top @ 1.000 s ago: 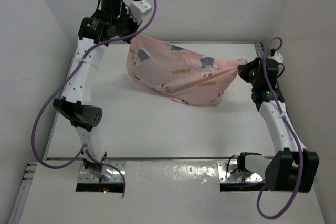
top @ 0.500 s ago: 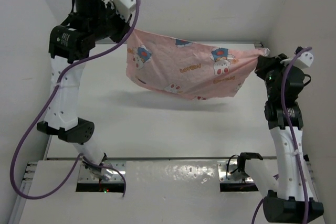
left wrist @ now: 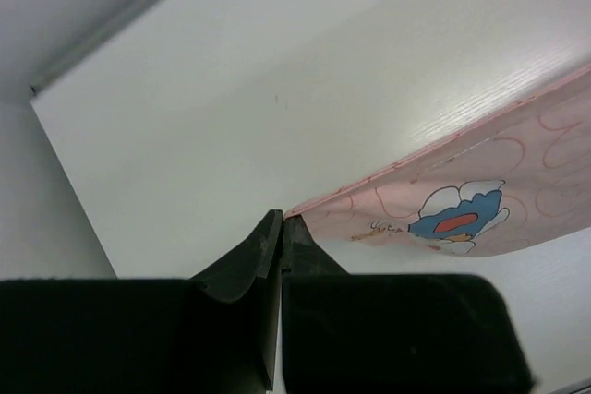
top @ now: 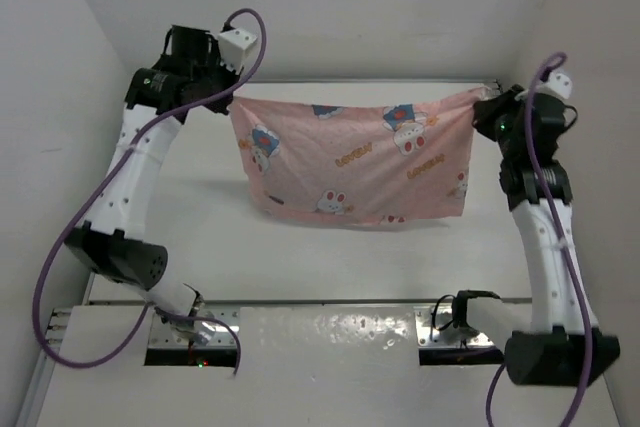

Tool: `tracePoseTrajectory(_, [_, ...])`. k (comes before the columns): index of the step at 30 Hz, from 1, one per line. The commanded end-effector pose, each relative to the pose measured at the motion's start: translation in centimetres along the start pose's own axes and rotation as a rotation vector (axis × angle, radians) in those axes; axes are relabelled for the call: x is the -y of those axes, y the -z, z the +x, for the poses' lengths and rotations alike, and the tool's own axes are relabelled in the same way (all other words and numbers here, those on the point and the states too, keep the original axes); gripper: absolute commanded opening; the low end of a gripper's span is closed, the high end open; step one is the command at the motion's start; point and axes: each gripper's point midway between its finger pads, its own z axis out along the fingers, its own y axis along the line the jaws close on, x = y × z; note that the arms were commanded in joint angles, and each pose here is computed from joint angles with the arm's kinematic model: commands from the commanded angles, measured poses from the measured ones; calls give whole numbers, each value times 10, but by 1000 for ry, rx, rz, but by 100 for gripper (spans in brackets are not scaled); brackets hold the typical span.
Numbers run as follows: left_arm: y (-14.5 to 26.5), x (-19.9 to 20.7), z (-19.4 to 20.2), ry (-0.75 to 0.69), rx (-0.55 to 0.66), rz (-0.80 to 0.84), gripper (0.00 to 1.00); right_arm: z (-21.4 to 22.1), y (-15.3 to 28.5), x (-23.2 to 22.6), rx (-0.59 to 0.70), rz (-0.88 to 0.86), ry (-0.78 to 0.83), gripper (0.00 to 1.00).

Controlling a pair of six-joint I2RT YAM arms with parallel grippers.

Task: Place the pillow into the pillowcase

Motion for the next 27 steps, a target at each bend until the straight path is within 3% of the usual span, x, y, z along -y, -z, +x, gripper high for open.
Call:
tracePoseTrajectory(1, [-44, -50, 9, 80, 20, -175, 0, 44, -51, 8, -104, 10, -43, 0])
tracePoseTrajectory(7, [-141, -58, 40, 144, -39, -155, 0, 107, -144, 29, -201, 157, -37, 0])
tracePoseTrajectory(9, [-172, -61, 47, 157, -38, -156, 0, 117, -165, 12, -203, 142, -44, 0])
tracePoseTrajectory(17, [-254, -94, 53, 214, -4, -256, 0, 159, -272, 25, -202, 304, -42, 0])
tracePoseTrajectory(20, [-278, -100, 64, 230, -21, -288, 0, 149, -297, 20, -156, 307, -51, 0])
tracePoseTrajectory(27, [-317, -105, 82, 232, -28, -314, 0, 193, -328, 64, -176, 432, -56, 0])
